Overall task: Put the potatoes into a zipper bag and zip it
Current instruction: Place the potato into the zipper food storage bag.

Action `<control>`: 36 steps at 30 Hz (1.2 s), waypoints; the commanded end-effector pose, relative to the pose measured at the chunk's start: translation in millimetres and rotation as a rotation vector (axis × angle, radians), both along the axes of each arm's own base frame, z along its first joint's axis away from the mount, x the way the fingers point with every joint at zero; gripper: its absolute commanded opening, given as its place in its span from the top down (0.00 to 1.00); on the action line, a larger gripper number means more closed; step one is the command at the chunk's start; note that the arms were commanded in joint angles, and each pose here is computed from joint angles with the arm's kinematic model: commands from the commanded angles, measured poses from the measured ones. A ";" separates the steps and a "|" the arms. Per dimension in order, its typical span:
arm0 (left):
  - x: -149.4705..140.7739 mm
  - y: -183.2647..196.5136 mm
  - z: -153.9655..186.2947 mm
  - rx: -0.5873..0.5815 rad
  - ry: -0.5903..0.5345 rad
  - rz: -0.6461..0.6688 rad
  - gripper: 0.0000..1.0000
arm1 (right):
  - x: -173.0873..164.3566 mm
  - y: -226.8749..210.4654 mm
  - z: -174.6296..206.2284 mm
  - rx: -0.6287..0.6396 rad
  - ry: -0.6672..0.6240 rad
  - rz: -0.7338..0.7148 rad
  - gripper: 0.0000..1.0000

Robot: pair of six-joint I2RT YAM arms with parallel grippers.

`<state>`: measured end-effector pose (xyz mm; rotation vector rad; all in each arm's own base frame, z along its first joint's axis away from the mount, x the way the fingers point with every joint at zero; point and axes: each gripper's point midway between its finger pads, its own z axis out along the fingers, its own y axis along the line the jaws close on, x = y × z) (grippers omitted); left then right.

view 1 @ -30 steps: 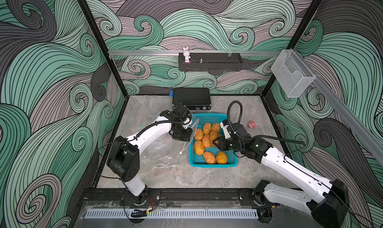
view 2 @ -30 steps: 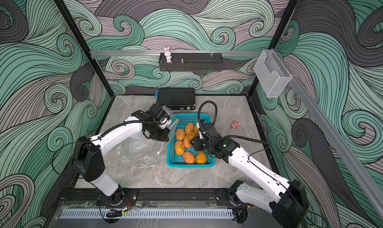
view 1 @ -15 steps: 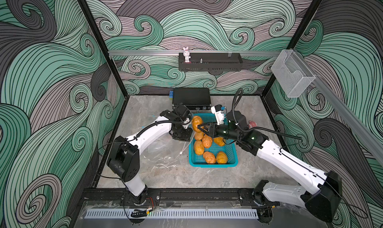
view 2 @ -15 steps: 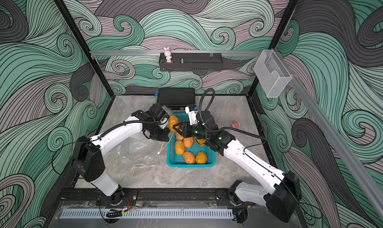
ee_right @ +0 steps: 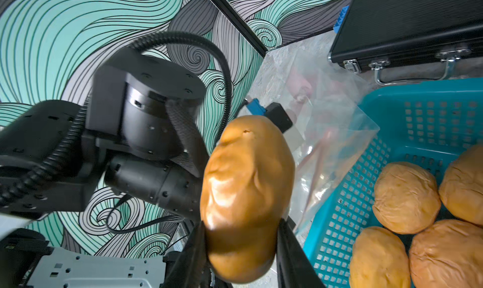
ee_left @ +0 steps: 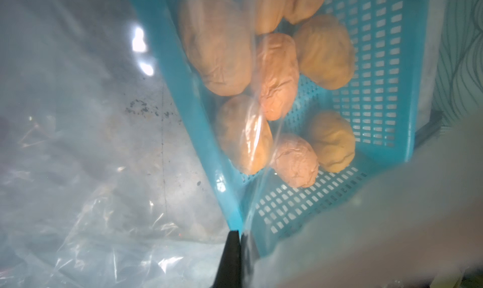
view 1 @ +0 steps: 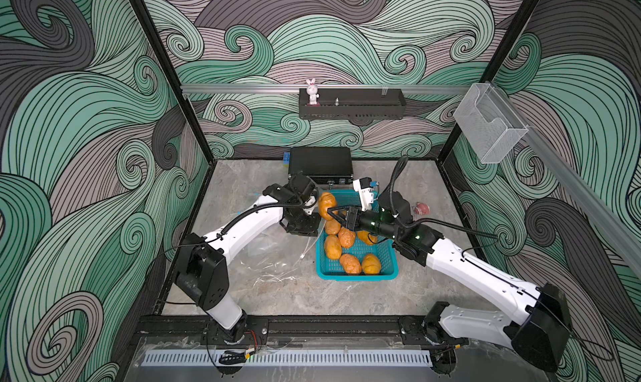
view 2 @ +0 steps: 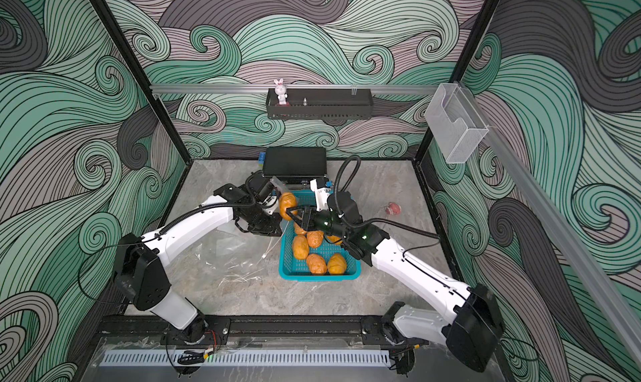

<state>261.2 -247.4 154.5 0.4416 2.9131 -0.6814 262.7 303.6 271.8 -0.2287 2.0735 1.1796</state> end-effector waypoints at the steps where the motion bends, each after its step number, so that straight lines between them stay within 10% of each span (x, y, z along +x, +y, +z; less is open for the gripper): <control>1: -1.1 -8.9 16.7 -0.055 -0.028 -0.021 1.00 | -1.7 -10.6 2.2 0.000 -0.026 -0.036 0.69; 36: 7.9 -15.8 42.0 -0.097 -0.055 0.021 1.00 | 2.8 10.1 -58.7 -0.106 0.102 0.036 0.71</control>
